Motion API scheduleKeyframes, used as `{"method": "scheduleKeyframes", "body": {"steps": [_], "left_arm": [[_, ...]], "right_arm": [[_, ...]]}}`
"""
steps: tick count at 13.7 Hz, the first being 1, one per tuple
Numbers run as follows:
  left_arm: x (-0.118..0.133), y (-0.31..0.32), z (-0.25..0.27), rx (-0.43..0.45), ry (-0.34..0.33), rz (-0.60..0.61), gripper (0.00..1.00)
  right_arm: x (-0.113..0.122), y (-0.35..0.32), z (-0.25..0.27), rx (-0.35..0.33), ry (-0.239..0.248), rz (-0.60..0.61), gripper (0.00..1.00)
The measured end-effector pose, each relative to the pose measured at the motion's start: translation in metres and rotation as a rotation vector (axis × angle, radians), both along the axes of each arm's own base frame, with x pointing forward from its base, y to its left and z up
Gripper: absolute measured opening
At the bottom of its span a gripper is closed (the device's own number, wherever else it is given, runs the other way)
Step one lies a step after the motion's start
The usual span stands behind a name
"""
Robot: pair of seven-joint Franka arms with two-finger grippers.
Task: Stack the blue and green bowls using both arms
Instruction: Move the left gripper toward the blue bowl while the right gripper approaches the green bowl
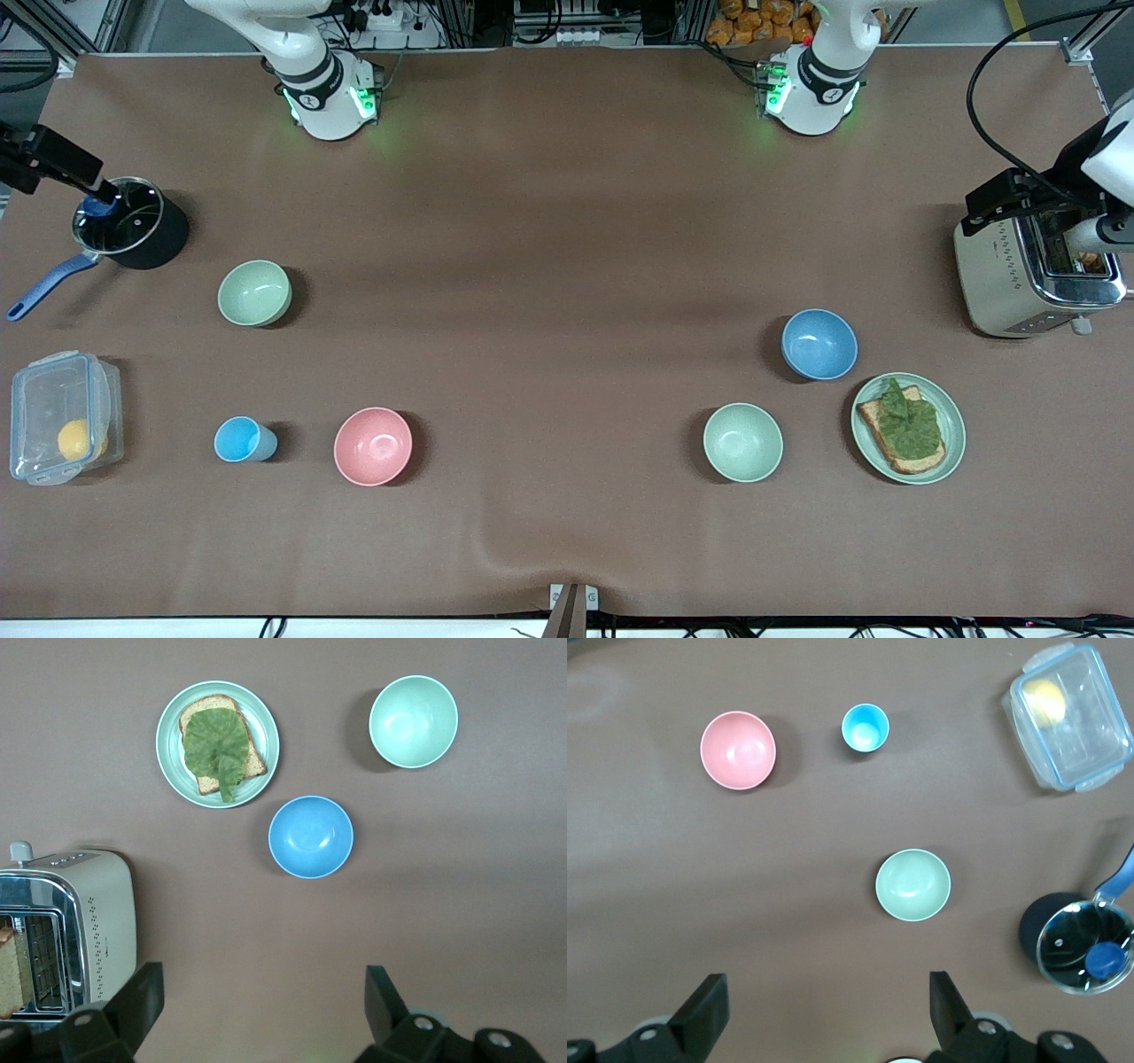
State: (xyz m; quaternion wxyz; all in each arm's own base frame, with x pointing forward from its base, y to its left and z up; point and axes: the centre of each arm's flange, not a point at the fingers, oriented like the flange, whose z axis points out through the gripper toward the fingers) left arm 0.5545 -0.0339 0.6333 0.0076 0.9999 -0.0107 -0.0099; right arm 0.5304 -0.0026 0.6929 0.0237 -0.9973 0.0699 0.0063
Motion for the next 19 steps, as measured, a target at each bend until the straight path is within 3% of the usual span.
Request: {"method": "scheduleKeyframes", "body": {"steps": [12, 15, 19], "left_arm": [[0.009, -0.001, -0.019, 0.0, 0.034, -0.001, 1.0], [0.027, 0.0, -0.059, -0.001, 0.103, -0.001, 1.0], [0.059, 0.001, -0.136, -0.005, 0.2, 0.002, 1.0]], "right_arm": [[0.004, -0.001, -0.008, -0.005, 0.015, 0.027, 1.0], [0.02, -0.004, -0.041, -0.002, 0.085, 0.026, 1.0], [0.06, 0.012, -0.133, -0.001, 0.253, 0.063, 1.0]]}}
